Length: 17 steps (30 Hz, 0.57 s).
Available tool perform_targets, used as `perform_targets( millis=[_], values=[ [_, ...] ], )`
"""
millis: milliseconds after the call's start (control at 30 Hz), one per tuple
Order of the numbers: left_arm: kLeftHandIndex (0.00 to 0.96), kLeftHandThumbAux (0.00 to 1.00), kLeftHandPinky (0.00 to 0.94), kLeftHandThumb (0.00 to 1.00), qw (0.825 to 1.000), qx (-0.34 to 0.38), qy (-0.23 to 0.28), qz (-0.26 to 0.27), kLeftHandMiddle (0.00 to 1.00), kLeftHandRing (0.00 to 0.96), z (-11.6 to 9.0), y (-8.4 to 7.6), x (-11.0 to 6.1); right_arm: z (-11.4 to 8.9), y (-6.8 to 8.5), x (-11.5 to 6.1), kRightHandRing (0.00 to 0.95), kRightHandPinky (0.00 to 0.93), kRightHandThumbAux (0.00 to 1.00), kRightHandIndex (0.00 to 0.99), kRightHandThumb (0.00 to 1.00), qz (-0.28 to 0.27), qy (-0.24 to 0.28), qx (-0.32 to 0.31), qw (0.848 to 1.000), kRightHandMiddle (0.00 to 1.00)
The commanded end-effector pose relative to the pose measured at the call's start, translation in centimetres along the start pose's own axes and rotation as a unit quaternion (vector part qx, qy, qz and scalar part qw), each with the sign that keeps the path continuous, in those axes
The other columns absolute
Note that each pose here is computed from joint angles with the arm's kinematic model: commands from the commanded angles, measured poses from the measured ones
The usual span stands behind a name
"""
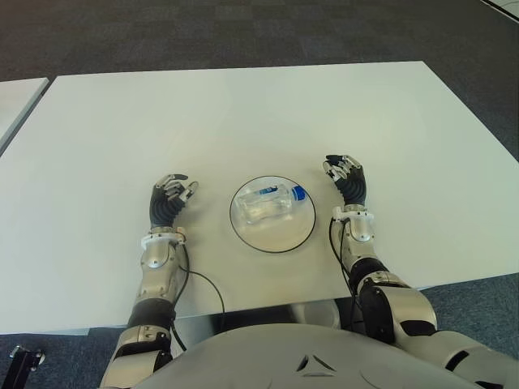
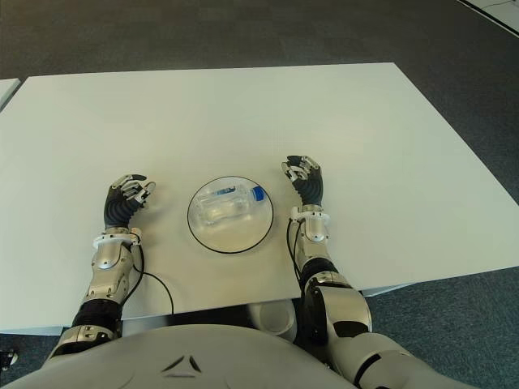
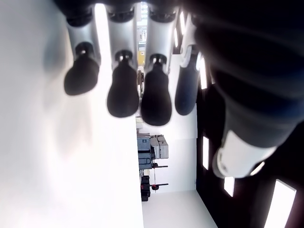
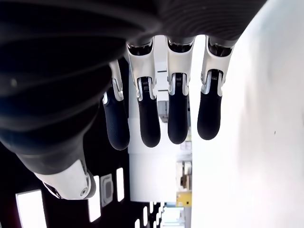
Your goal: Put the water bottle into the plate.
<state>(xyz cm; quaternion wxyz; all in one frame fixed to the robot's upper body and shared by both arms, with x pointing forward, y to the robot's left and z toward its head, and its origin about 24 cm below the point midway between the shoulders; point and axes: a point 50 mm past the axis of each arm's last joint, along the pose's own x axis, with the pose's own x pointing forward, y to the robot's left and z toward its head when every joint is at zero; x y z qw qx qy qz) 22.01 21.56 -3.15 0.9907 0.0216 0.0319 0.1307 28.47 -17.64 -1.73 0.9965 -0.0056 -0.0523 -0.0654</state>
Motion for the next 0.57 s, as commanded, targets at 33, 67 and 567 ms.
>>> perform_targets(
  millis=[33,67,567],
  values=[
    [0.436,0.714,0.782,0.707,1.0,0.005,0.025,0.0,0.748,0.759,-0.81,0.01,-0.4,-0.56,0.03,-0.3,0.78,0.762,0.724,0.437,0.708,0.0,0.018,-0.005,1.0,0.769],
    [0.436,0.714,0.786,0.707,1.0,0.005,0.024,0.0,0.752,0.763,-0.8,0.01,-0.39,-0.57,0.02,-0.3,0.779,0.758,0.724,0.437,0.709,0.0,0.019,-0.006,1.0,0.768],
    [0.436,0.715,0.787,0.706,1.0,0.013,0.022,0.0,0.769,0.78,-0.73,0.02,-0.35,-0.77,-0.17,-0.15,0.771,0.776,0.723,0.437,0.71,0.005,0.033,-0.015,0.999,0.763]
  ],
)
